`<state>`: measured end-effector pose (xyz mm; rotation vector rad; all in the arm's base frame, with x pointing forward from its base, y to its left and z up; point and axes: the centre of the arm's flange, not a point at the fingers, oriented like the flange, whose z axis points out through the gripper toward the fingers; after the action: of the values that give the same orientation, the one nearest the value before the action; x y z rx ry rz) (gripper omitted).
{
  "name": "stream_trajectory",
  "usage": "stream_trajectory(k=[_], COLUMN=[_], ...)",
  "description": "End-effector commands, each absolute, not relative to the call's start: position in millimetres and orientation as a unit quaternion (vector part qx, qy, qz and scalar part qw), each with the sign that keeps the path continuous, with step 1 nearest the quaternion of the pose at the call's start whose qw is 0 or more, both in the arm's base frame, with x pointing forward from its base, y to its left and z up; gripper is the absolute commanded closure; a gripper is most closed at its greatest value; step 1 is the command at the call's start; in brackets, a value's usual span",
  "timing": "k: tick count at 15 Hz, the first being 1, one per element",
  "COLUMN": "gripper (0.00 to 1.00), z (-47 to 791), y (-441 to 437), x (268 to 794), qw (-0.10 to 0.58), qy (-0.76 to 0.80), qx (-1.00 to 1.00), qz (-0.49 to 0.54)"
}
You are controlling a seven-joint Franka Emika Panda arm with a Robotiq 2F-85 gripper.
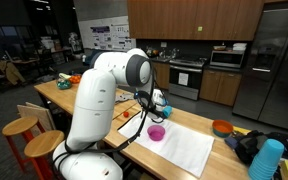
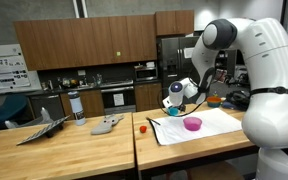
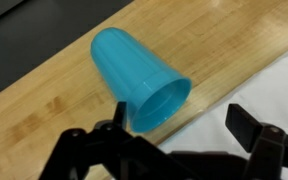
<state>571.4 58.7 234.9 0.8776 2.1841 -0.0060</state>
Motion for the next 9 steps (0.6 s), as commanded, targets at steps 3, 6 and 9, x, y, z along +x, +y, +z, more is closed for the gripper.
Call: stream_trajectory(k=[3, 6, 9], gripper=[0.0, 0.0, 0.0], z=[228, 231, 234], y=[59, 66, 78], x=[579, 584, 590], qw=[0.405, 0.413, 0.419], qy=[0.848, 0.848, 0.85], qx=[0.342, 0.331, 0.32], qz=[-0.007, -0.008, -0.005])
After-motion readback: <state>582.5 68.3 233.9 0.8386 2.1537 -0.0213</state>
